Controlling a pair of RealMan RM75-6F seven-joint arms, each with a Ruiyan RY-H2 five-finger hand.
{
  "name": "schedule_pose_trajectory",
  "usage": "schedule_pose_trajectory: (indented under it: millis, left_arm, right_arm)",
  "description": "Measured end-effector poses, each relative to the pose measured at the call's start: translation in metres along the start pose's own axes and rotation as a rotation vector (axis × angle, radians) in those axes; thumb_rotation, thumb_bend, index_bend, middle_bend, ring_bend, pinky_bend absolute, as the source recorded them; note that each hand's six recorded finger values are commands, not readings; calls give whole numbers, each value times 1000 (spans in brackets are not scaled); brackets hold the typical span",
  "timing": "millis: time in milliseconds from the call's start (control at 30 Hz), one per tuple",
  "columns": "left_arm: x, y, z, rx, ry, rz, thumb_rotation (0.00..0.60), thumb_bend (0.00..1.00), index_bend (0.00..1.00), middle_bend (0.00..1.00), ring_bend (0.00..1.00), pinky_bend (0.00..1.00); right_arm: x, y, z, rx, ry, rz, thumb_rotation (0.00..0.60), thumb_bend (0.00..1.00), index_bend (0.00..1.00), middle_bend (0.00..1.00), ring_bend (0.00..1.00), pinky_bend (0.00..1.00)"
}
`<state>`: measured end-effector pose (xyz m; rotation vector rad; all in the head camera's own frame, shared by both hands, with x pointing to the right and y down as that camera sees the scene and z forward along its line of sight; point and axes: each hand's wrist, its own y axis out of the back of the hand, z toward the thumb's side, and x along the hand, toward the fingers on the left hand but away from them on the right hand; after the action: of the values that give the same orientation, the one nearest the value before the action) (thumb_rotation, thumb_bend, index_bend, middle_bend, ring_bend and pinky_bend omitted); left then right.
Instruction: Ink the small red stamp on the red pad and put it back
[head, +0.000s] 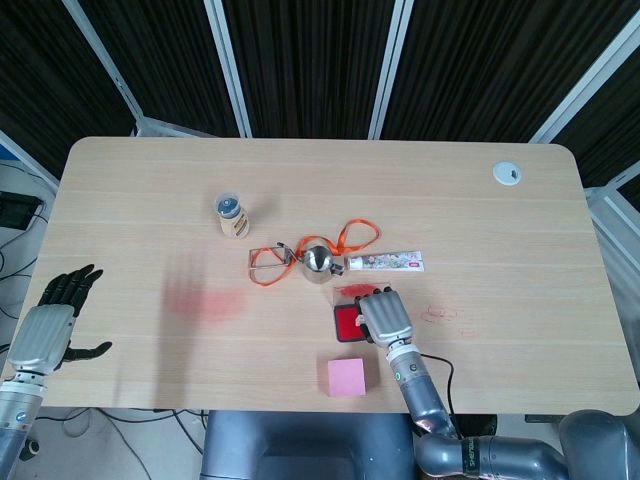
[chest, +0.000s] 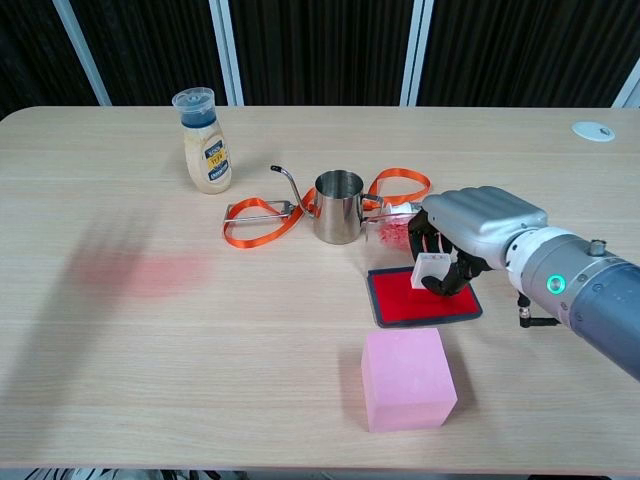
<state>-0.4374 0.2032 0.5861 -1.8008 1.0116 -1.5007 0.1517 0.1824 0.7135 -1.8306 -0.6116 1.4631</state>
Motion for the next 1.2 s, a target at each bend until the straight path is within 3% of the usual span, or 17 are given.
schedule_pose_trajectory:
  millis: [933,1200]
  left_arm:
    - [0,0,0,-3,1,-2,600,38,0,0,0,0]
    - [0,0,0,-2,0,-1,600,37,0,0,0,0]
  right_arm:
    - [2,-21,-5,-6,-24,40,600,618,775,621,430,390]
    - [3,-16,-5,-10,-22,23,600,618,775,621,430,390]
